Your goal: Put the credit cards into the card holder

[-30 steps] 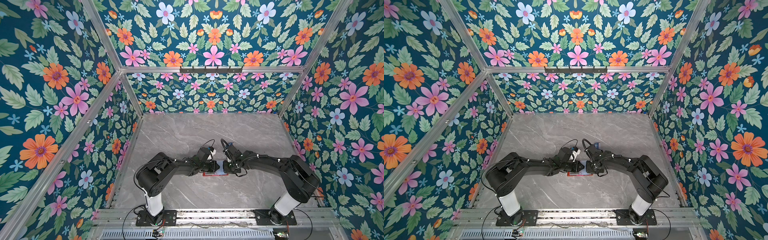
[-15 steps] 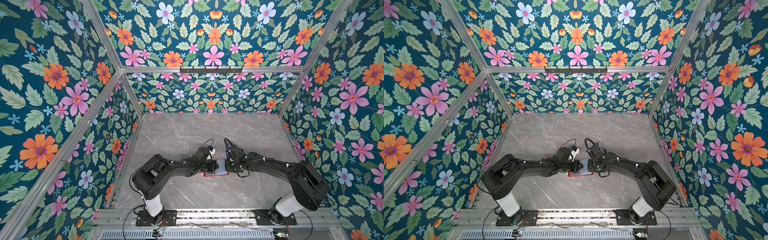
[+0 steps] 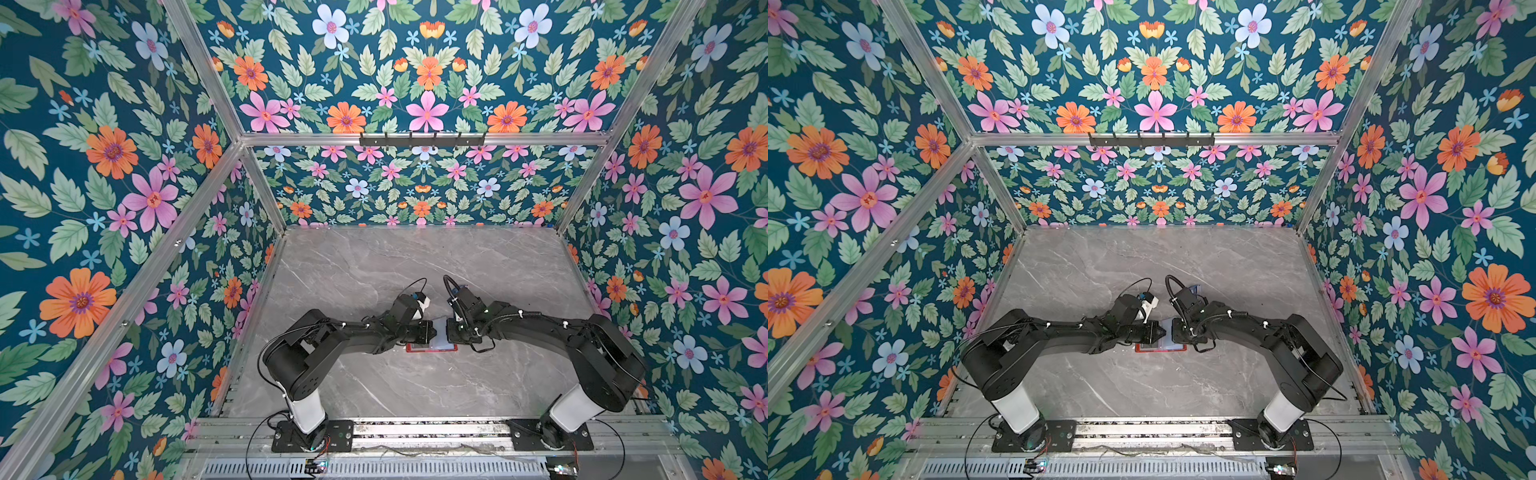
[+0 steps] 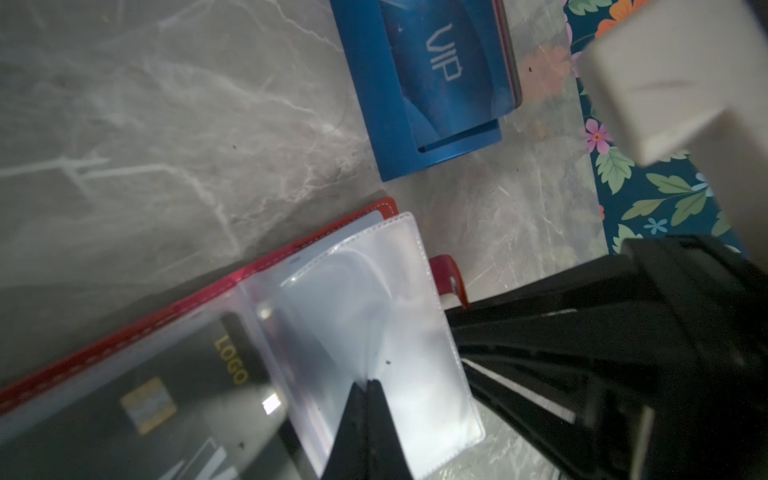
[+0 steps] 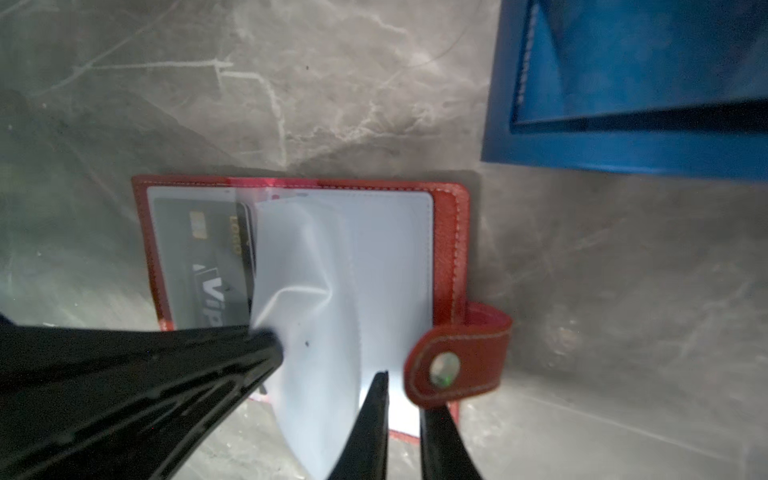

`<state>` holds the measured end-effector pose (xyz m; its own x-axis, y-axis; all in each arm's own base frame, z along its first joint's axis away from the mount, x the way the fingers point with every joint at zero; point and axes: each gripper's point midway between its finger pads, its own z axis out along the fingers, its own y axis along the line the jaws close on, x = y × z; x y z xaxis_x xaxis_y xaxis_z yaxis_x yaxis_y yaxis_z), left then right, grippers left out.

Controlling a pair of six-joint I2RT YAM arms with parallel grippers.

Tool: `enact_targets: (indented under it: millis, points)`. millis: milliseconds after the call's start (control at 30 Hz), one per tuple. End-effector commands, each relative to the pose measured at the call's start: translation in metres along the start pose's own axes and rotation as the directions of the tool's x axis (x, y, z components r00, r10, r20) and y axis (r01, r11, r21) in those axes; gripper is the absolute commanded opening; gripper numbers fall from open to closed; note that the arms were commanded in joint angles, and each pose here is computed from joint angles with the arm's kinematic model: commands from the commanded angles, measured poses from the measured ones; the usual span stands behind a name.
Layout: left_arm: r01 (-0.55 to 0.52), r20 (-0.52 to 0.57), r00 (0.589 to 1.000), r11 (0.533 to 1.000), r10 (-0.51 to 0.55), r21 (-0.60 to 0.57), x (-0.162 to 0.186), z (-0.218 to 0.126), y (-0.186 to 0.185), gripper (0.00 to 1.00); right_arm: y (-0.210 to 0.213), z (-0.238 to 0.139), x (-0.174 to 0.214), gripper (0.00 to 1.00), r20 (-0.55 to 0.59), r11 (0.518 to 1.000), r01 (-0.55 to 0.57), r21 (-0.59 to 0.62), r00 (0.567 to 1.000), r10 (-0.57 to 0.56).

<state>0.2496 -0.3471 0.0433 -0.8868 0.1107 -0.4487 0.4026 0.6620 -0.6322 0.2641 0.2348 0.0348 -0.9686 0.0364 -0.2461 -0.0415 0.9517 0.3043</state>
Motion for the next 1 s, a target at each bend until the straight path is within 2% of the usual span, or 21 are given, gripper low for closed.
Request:
enact_targets:
  millis: [0,133,233,333,500,700,833,967]
  points:
    - [-0.016,0.014,1.000,1.000,0.016,0.011,-0.004,-0.001,-0.003,0.00,0.008,0.000,-0.001,0.19,-0.008,0.999,0.016,-0.031,1.000,-0.016]
    - [-0.016,0.033,0.999,1.000,0.016,-0.009,-0.006,-0.005,-0.001,0.02,0.017,-0.002,-0.002,0.25,-0.004,0.997,0.026,-0.076,1.000,-0.026]
    - [-0.031,0.078,0.996,0.998,0.034,-0.047,-0.012,-0.017,0.002,0.22,0.025,-0.002,-0.004,0.31,-0.003,0.993,0.038,-0.113,0.999,-0.038]
    - [-0.039,0.116,0.992,0.993,0.053,-0.114,-0.015,-0.030,0.010,0.31,0.037,-0.002,-0.005,0.34,-0.007,0.985,0.056,-0.162,0.998,-0.058]
    - [-0.036,0.174,0.982,0.976,0.075,-0.216,-0.021,-0.053,0.023,0.32,0.050,0.008,-0.003,0.37,-0.035,0.981,0.092,-0.172,0.994,-0.099]
    - [-0.020,0.228,0.969,0.955,0.091,-0.296,-0.024,-0.075,0.034,0.31,0.064,0.015,-0.003,0.32,-0.046,0.976,0.119,-0.180,0.991,-0.129]
    - [-0.029,0.200,0.976,0.956,0.091,-0.293,-0.017,-0.071,0.035,0.27,0.064,0.020,-0.003,0.25,-0.054,0.978,0.118,-0.169,0.990,-0.129]
    - [-0.040,0.144,0.987,0.970,0.076,-0.240,-0.006,-0.055,0.032,0.24,0.062,0.024,-0.001,0.20,-0.062,0.981,0.115,-0.156,0.990,-0.126]
